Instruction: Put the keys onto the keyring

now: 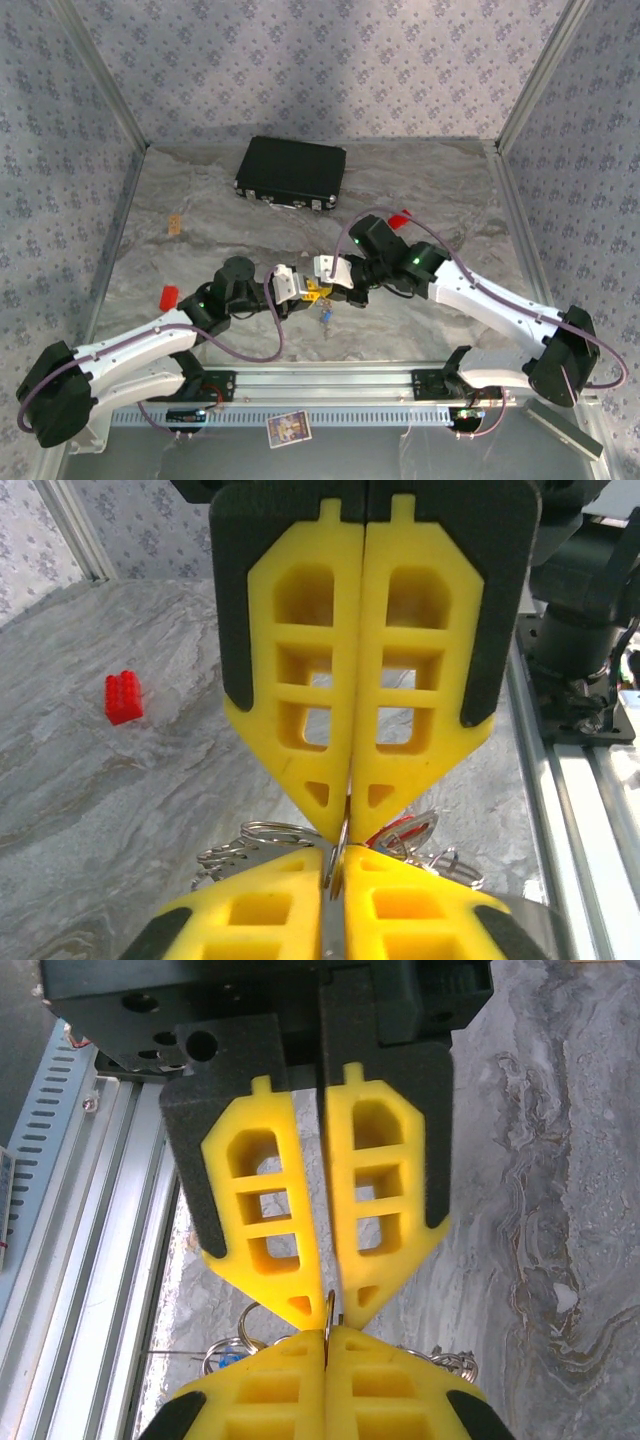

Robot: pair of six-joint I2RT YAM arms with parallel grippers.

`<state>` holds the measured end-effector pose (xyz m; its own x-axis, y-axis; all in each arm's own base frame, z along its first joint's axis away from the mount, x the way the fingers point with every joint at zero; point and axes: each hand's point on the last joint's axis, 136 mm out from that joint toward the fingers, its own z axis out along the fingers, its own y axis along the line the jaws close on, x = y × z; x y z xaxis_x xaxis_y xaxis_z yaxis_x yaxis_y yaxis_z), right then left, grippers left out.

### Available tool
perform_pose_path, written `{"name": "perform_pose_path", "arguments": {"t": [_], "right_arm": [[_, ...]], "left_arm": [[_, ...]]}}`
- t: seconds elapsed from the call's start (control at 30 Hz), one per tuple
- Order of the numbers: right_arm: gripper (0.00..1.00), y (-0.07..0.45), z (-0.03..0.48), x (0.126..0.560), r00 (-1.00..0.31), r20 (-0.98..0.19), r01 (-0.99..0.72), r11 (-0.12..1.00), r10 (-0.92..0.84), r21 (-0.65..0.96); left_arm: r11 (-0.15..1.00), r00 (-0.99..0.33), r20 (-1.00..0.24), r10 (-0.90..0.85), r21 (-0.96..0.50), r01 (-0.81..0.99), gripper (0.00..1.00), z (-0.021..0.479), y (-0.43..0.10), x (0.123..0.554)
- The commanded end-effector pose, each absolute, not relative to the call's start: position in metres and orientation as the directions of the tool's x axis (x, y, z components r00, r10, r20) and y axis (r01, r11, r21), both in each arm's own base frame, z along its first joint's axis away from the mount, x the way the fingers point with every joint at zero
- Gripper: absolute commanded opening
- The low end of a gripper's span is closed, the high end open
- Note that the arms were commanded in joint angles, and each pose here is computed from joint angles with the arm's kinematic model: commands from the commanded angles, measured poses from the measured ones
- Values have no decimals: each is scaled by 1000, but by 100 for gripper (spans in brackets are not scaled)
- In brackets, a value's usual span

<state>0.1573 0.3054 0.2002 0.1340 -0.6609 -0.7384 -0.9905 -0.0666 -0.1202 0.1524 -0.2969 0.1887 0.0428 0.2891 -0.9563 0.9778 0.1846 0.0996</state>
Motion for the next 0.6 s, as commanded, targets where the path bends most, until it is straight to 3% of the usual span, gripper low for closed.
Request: {"name": "perform_pose_path", "arguments": {"t": [0.0, 0.07, 0.2, 0.27, 0.57], "right_arm": [[0, 312, 214, 154, 166, -760, -986, -93, -628, -138], [1, 312, 216, 154, 159, -773, -987, -80, -614, -139], [20, 304, 220, 157, 121, -813, -991, -20, -569, -134], [24, 298, 223, 158, 96, -841, -993, 12, -532, -120], [28, 294, 216, 161, -4, -903, -998, 63, -430, -26]], "left_arm": [[168, 80, -965, 249, 125, 978, 5, 206, -301, 152], [163, 82, -967, 243, 124, 979, 0, 206, -301, 150], [179, 83, -973, 214, 123, 976, 0, 207, -301, 152], [192, 84, -979, 183, 120, 974, 0, 209, -301, 153], [188, 73, -991, 113, 93, 978, 0, 212, -305, 152]]}}
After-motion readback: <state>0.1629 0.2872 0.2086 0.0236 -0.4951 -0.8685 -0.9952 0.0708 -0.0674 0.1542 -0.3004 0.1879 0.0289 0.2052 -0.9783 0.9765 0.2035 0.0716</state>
